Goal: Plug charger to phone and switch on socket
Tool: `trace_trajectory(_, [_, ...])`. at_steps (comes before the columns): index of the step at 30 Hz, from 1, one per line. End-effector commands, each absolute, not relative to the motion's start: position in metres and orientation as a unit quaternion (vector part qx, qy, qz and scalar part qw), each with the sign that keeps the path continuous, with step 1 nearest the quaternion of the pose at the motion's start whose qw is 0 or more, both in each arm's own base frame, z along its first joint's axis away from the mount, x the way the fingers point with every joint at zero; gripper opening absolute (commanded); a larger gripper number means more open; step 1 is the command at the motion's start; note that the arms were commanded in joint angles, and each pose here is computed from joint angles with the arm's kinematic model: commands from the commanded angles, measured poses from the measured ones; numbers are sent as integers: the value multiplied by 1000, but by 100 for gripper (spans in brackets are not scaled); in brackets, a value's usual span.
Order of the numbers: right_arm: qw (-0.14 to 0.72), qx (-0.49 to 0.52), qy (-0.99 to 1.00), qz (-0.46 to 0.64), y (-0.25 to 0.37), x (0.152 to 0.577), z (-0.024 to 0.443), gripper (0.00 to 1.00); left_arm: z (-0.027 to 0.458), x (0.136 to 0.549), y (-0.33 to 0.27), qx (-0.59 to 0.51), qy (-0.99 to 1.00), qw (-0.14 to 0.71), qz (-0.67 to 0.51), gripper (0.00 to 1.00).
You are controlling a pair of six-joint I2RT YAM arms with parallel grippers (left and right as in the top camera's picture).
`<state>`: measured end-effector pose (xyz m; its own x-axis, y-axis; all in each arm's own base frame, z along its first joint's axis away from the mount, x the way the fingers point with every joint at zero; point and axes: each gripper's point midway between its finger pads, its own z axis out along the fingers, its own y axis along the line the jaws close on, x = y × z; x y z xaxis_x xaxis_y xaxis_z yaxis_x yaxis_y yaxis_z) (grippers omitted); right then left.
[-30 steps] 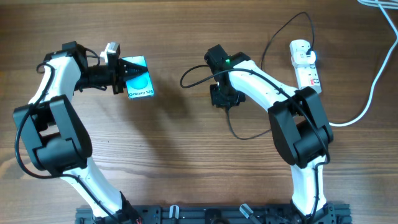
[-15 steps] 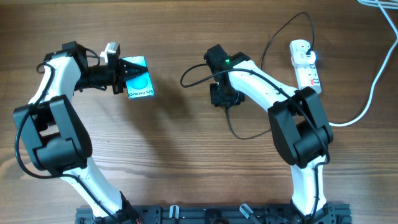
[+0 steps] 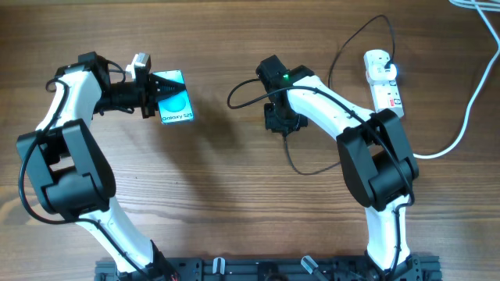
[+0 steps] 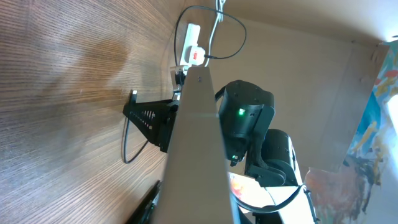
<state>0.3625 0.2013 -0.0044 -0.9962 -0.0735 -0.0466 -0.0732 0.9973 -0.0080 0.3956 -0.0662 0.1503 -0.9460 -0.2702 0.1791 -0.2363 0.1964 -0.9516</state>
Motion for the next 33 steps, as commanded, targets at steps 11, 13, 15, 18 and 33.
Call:
trace_trajectory(11, [7, -39, 998, -39, 186, 357, -25, 25, 160, 396, -66, -153, 768, 28, -621, 4])
trace_trajectory(13, [7, -39, 998, -39, 186, 357, -25, 22, 160, 396, -66, -155, 768, 27, -621, 4])
trace_trajectory(15, [6, -39, 998, -39, 186, 357, -25, 11, 160, 396, -65, -154, 768, 28, -621, 4])
trace_trajectory(18, [7, -35, 999, -38, 186, 357, -25, 4, 160, 396, -65, -154, 768, 29, -621, 4])
trace_trajectory(33, [-10, -122, 992, 39, 213, 351, -22, 4, 147, 389, -63, -179, 788, 0, -589, 4])
